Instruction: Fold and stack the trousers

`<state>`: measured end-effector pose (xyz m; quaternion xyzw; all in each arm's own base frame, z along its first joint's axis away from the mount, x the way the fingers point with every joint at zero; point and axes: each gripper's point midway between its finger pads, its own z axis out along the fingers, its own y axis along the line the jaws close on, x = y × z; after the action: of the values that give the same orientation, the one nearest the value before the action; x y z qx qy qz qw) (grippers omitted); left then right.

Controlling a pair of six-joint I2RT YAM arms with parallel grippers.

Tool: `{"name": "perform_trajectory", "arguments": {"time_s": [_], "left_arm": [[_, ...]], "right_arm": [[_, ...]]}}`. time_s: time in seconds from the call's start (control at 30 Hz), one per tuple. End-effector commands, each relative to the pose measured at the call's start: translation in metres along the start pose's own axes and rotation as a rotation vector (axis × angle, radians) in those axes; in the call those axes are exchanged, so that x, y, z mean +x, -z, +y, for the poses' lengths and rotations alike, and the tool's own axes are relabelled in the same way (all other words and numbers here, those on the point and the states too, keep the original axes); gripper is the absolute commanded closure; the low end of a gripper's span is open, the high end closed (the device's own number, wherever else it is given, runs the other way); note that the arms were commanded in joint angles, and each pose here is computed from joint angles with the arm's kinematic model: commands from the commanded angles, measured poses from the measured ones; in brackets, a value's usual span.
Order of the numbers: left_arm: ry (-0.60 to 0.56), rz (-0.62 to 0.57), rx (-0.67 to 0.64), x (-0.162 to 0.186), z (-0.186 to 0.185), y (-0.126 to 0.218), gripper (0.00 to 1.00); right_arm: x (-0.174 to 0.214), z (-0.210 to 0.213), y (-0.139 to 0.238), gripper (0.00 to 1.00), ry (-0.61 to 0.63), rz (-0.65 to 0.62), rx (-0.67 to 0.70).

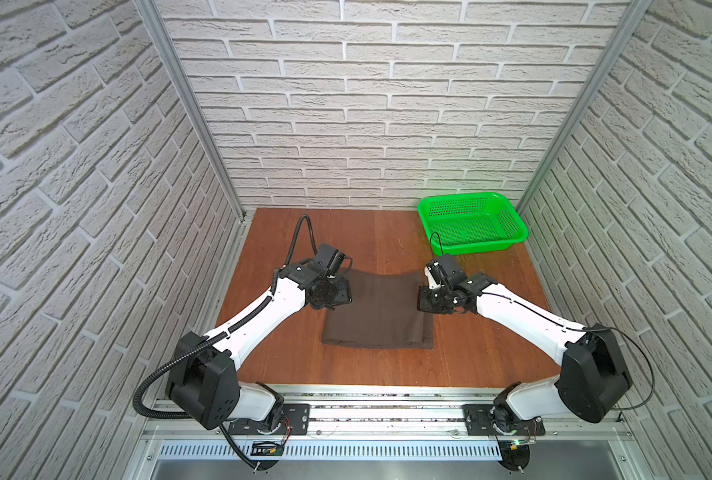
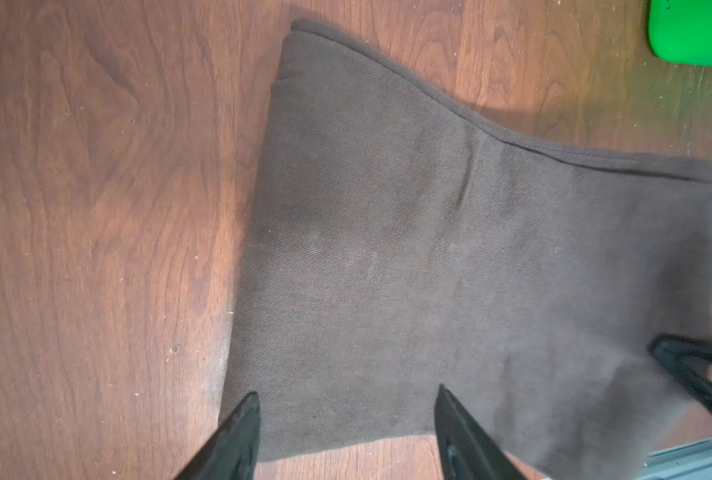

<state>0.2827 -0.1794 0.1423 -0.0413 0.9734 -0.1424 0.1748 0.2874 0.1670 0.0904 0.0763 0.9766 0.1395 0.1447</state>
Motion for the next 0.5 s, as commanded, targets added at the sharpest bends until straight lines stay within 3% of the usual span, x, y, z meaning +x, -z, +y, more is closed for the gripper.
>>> {"name": "perform_trajectory", "arguments": {"time_s": [0.0, 0.07, 0.27, 0.37, 0.47], "left_arm": [[-0.008, -0.003, 0.016, -0.002, -0.001, -0.006, 0.35], [-0.010, -0.003, 0.014, -0.001, 0.000, -0.005, 0.35], [-0.008, 0.000, 0.013, -0.002, 0.000, -0.008, 0.33], [-0.006, 0.017, 0.018, 0.000, -0.002, -0.015, 0.30], [-0.004, 0.034, 0.025, 0.003, -0.003, -0.024, 0.30]], "right_arm": [[0.004, -0.020, -0.008, 0.83, 0.007, 0.003, 0.085], [0.001, -0.026, -0.001, 0.70, 0.025, -0.017, 0.125], [-0.011, -0.028, 0.023, 0.44, 0.066, -0.067, 0.168], [-0.003, -0.026, 0.014, 0.36, 0.054, -0.021, 0.149], [0.008, -0.026, 0.000, 0.34, 0.032, 0.018, 0.129]]}}
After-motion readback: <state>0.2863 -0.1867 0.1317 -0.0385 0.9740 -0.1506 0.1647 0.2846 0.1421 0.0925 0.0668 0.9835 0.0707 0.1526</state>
